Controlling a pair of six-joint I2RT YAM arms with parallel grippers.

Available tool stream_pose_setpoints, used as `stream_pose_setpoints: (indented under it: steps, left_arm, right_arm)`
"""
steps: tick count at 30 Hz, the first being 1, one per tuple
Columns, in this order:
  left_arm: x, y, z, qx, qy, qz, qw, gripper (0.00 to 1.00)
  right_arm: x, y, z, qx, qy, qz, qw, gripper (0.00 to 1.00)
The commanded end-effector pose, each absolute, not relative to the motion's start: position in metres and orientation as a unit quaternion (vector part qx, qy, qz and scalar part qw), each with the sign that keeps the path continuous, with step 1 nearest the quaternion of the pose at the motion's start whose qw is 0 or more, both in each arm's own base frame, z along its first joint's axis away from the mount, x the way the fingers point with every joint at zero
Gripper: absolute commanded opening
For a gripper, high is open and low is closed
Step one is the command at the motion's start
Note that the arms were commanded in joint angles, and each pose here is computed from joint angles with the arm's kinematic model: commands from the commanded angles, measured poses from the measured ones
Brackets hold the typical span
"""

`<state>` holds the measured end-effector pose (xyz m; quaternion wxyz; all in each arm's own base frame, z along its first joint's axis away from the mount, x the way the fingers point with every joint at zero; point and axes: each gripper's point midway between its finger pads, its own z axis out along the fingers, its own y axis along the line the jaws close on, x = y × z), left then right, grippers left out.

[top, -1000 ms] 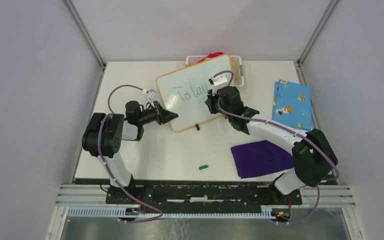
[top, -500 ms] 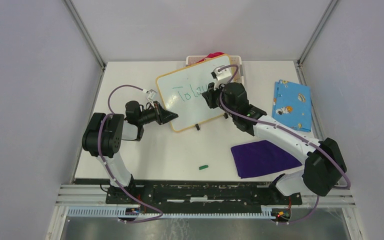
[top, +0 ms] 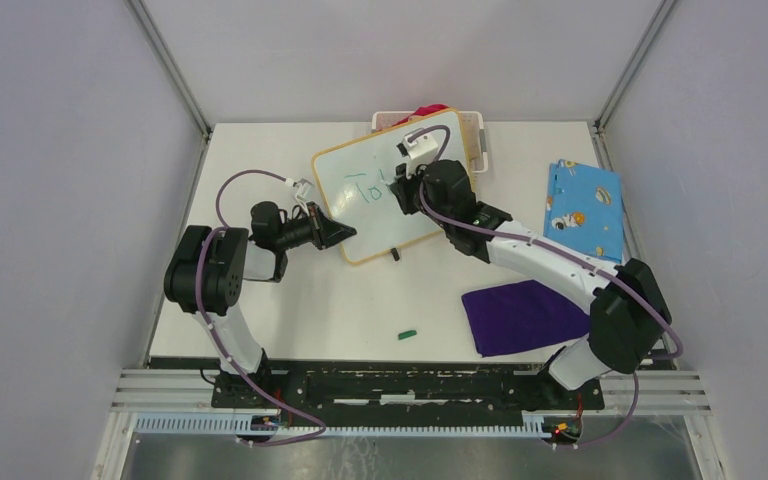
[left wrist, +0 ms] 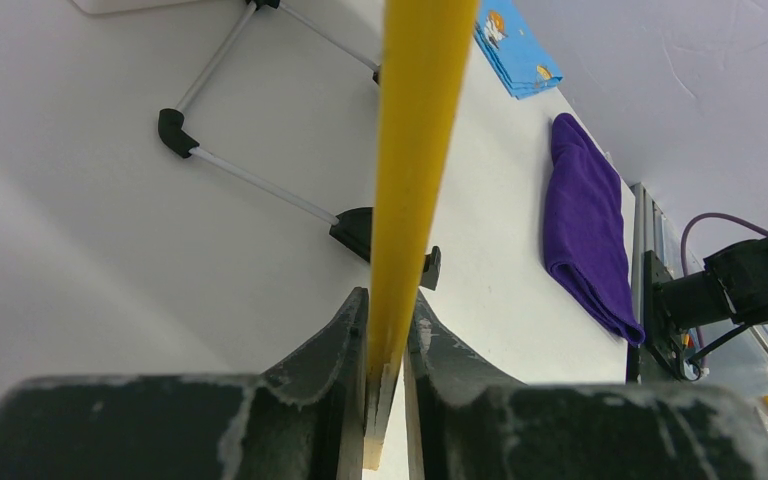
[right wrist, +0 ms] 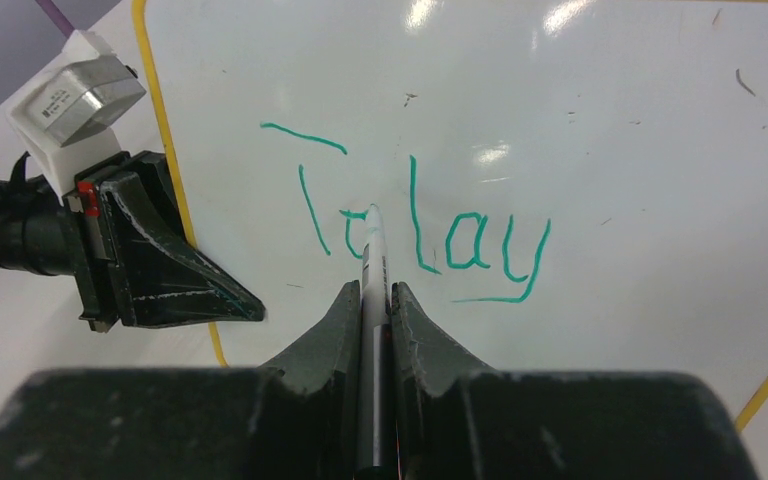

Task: Write a sentence on the whiteboard

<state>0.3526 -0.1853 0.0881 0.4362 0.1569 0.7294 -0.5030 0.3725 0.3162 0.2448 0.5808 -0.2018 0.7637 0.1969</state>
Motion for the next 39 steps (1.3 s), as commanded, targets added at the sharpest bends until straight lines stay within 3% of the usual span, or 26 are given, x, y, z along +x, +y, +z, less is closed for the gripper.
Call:
stream_pose_setpoints:
  steps: [1, 22, 39]
  left_arm:
    - [0.364, -0.179, 0.079, 0.136, 0.743, -0.484, 0.441, 0.23]
    - [0.364, -0.179, 0.078, 0.135, 0.744, -0.484, 0.44, 0.24]
    - [0.364, -0.179, 0.078, 0.135, 0.745, -0.484, 0.439, 0.24]
  right_arm:
    - [0.384, 0.318, 0.264, -0.193, 0.753, 0.188, 0.6, 0.0]
    - [0.396, 0.323, 0.241, -0.19, 0.771, 0.176, 0.582, 0.0]
    - [0.408, 0.293, 0.226, -0.157, 0.79, 0.138, 0.577, 0.0]
